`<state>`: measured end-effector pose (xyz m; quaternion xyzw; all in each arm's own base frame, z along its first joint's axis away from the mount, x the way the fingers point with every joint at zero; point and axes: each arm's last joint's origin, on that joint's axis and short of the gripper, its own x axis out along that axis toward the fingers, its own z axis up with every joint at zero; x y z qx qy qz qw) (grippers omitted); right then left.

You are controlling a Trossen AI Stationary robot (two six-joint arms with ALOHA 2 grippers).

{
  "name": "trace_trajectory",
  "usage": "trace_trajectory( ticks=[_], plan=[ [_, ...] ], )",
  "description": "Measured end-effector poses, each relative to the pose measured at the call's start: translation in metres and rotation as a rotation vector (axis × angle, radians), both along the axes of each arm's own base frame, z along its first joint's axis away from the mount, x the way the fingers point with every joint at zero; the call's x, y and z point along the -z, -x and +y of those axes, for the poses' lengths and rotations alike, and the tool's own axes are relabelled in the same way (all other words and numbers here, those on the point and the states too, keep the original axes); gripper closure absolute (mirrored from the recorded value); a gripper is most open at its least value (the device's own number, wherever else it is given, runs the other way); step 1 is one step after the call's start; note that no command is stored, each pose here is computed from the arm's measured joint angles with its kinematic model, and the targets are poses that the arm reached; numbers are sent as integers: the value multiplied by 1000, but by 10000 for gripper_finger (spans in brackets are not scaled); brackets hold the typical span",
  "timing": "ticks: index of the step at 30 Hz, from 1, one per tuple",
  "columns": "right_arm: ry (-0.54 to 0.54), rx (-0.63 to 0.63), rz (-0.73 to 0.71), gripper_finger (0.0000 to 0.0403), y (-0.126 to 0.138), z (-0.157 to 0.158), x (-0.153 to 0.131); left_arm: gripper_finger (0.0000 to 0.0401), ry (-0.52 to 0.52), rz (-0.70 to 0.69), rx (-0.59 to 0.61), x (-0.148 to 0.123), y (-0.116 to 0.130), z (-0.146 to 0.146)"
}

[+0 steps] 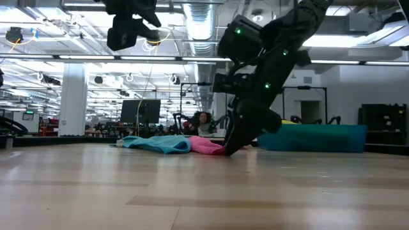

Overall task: Fold microfiber towels
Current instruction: Fold the pink microfiber towel

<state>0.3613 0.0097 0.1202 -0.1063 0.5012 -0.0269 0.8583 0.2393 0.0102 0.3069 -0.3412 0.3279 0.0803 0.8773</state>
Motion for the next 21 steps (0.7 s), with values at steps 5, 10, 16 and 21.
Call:
trace_trajectory(
  ticks=[5,10,16,21],
  plan=[
    [83,32,-19,236,1,-1,-7,291,-26,6,-25,0,0,-1],
    [75,-16,-30,331,-5,2,-11,291,-39,7,-41,0,0,0],
    [32,-43,-20,393,-9,7,-16,291,-39,11,-42,1,0,0],
    [-63,-20,-24,398,-13,15,-31,291,-65,16,-67,1,0,-1]
  ],
)
